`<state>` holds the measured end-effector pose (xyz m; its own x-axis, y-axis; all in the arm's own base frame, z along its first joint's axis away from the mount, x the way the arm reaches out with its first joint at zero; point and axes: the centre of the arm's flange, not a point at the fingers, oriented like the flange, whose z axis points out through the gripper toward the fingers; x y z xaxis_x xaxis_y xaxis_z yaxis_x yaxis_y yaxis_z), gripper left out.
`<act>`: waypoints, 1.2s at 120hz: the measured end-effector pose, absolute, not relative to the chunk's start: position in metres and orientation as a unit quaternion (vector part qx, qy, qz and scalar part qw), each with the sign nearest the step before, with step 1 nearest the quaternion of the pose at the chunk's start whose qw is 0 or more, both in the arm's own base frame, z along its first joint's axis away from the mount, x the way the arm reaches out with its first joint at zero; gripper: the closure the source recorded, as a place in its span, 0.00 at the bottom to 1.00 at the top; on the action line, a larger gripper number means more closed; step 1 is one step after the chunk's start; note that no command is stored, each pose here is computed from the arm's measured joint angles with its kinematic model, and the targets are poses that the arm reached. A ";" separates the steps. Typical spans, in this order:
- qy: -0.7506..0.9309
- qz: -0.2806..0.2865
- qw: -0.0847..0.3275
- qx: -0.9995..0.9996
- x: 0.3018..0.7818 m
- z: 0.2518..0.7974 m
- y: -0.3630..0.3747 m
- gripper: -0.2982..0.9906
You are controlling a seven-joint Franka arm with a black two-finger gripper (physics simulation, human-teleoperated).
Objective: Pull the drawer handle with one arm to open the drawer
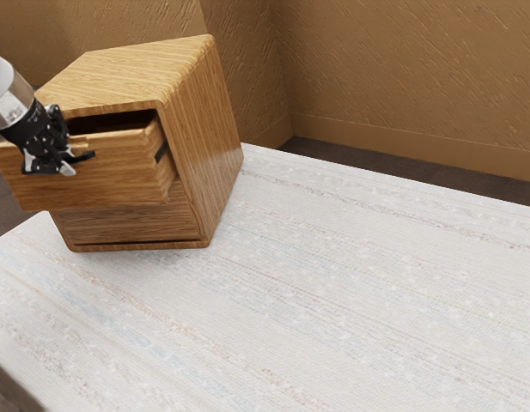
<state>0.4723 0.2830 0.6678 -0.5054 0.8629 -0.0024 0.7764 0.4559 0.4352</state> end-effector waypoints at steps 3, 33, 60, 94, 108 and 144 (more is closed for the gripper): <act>0.846 0.193 0.112 0.485 0.469 0.667 0.281 0.73; 0.846 0.194 0.110 0.484 0.447 0.669 0.268 0.73; 0.846 0.195 0.109 0.483 0.428 0.669 0.257 0.73; 0.846 0.200 0.110 0.482 0.403 0.666 0.243 0.73; 0.846 0.203 0.111 0.480 0.392 0.666 0.237 0.73; 0.847 0.211 0.113 0.475 0.368 0.663 0.226 0.73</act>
<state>0.3683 0.2260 0.6630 -0.5229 0.8523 0.0091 0.7574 0.4597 0.4638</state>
